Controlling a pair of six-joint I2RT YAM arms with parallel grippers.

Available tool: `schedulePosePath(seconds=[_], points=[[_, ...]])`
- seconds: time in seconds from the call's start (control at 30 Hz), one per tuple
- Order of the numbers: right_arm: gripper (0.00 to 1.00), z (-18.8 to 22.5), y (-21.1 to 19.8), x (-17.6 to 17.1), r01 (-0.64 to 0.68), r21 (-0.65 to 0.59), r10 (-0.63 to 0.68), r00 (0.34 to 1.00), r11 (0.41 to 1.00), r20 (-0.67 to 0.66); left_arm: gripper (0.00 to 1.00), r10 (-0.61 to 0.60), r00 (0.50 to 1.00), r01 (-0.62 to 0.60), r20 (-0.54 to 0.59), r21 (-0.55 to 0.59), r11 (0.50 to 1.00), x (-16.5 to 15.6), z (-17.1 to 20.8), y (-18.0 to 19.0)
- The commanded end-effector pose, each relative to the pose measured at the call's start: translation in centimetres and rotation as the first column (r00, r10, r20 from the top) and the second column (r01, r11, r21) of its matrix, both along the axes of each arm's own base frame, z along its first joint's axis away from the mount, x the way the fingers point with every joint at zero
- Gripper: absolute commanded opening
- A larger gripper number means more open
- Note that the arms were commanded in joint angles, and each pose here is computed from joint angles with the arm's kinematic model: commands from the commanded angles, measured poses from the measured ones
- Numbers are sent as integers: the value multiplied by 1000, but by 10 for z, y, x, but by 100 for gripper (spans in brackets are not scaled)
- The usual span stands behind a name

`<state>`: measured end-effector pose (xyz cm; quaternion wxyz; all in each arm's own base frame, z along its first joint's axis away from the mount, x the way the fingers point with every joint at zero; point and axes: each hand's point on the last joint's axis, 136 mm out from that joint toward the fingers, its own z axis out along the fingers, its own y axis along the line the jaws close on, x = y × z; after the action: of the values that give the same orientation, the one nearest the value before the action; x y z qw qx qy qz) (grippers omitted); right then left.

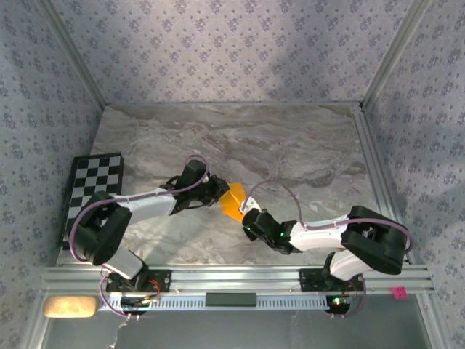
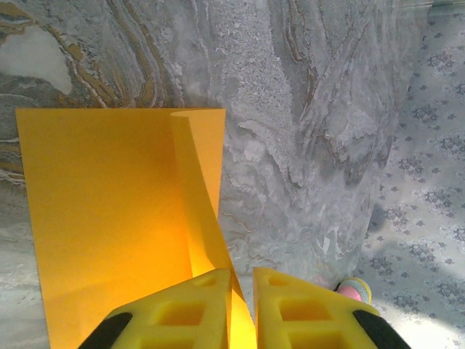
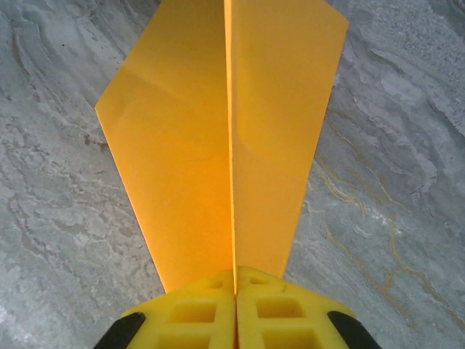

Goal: Fold a paper plane with a square sheet of paper (pick it up from the middle)
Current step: Fourth fold the wing at the center of the table.

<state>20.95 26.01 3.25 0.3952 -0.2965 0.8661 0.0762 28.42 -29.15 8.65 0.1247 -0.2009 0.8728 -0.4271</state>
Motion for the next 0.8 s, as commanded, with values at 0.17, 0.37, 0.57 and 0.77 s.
schedulePosePath(seconds=[0.17,0.37,0.57,0.77], points=[[5,1,4,0,12,117,-5,998,993,-63,36,14,999,-16,35,54,998,6,14,7],[5,-3,7,1,14,164,7,992,986,-125,47,28,998,-33,57,99,995,4,20,20],[5,-10,13,0,2,216,42,978,976,-203,46,22,998,-29,66,113,993,2,23,22],[5,-15,18,-1,17,243,49,964,970,-263,43,17,998,-23,56,113,993,1,20,22]])
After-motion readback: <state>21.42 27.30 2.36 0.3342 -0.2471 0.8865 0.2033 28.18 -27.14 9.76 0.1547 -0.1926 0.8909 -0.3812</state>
